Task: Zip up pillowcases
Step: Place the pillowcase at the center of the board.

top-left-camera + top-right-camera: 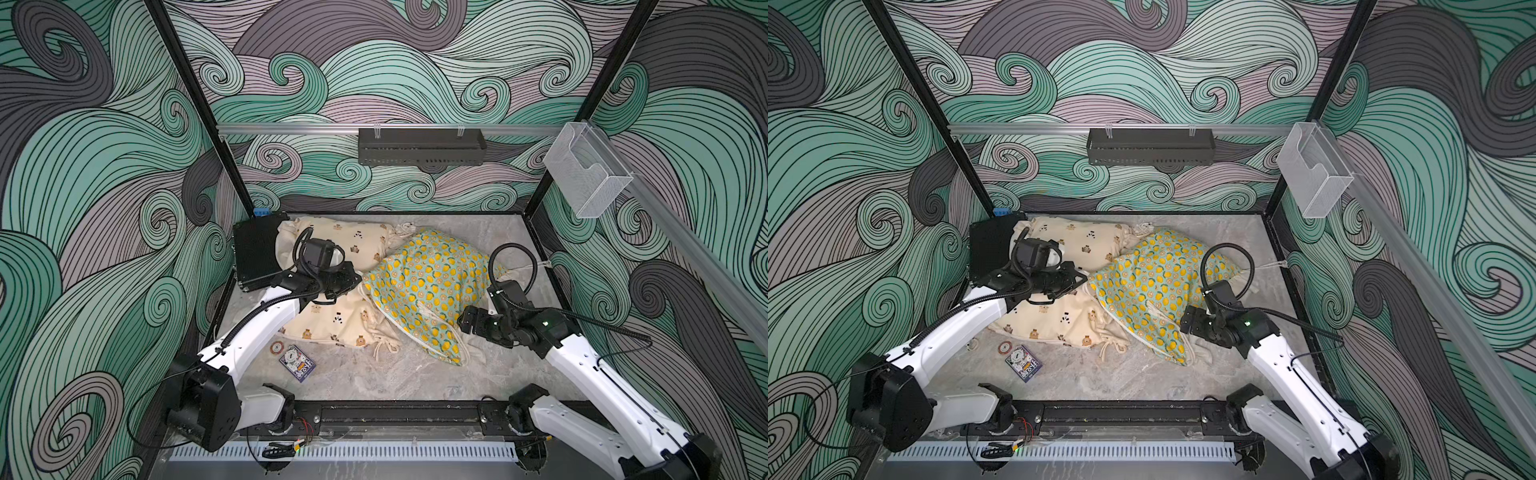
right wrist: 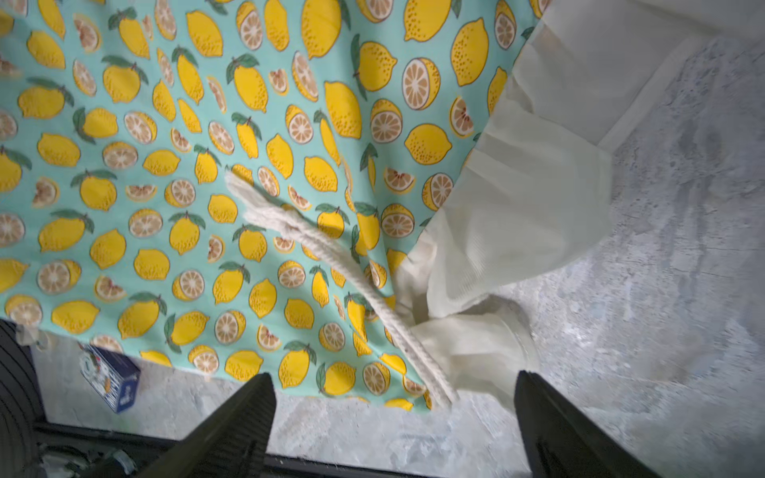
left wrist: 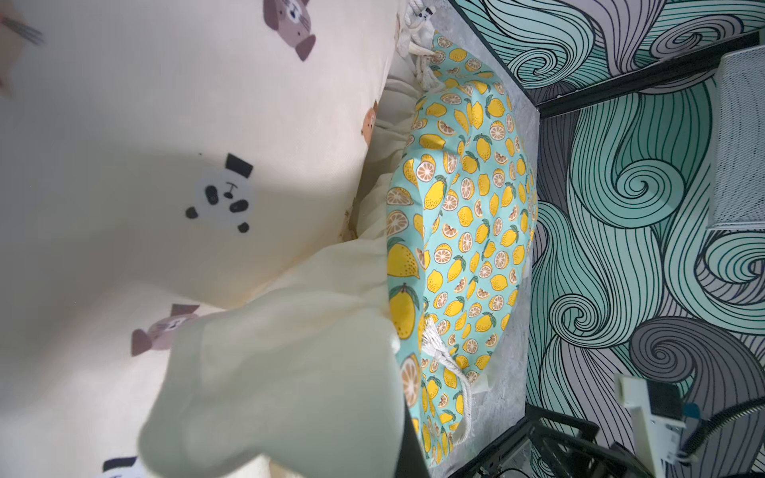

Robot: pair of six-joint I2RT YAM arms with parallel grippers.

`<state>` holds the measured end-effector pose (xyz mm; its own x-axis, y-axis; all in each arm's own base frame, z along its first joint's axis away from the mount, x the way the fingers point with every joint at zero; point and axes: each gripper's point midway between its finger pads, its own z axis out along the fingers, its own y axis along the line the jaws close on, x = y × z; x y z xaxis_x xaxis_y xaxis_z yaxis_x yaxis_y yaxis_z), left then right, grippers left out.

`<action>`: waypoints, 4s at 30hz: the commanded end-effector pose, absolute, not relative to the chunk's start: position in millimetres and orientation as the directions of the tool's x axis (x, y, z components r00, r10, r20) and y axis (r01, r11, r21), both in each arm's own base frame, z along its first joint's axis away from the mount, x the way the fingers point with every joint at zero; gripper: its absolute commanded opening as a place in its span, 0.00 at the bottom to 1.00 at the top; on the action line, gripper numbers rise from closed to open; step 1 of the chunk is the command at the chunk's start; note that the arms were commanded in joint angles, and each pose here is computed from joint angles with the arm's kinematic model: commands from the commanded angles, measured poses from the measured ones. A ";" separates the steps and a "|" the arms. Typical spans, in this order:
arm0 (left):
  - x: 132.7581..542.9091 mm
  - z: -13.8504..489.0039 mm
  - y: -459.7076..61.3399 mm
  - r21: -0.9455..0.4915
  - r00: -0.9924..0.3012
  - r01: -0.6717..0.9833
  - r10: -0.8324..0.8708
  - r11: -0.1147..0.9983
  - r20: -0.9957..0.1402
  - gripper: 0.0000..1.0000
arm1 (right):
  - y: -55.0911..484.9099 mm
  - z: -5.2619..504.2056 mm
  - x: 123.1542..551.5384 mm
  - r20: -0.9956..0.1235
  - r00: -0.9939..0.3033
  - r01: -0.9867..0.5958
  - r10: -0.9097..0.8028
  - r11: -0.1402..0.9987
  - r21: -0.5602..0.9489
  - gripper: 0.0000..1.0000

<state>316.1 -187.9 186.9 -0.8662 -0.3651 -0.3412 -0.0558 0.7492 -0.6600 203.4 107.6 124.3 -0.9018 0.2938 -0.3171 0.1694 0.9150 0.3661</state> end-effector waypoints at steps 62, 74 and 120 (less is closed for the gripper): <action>270.5 155.2 -397.5 -0.626 -0.929 0.281 0.044 0.728 -0.367 0.00 | -38.0 171.5 404.9 -0.566 -0.533 0.450 0.629 0.777 0.440 0.08; 257.6 94.8 -445.6 -0.534 -0.934 0.334 0.198 0.777 -0.296 0.00 | -57.8 155.4 421.1 -0.513 -0.558 0.525 0.653 0.756 0.391 0.38; 279.9 165.3 -228.5 -0.198 -0.787 0.146 -0.007 0.969 -0.617 0.66 | 29.0 41.3 305.5 -0.381 -0.796 0.377 0.471 0.877 0.298 0.87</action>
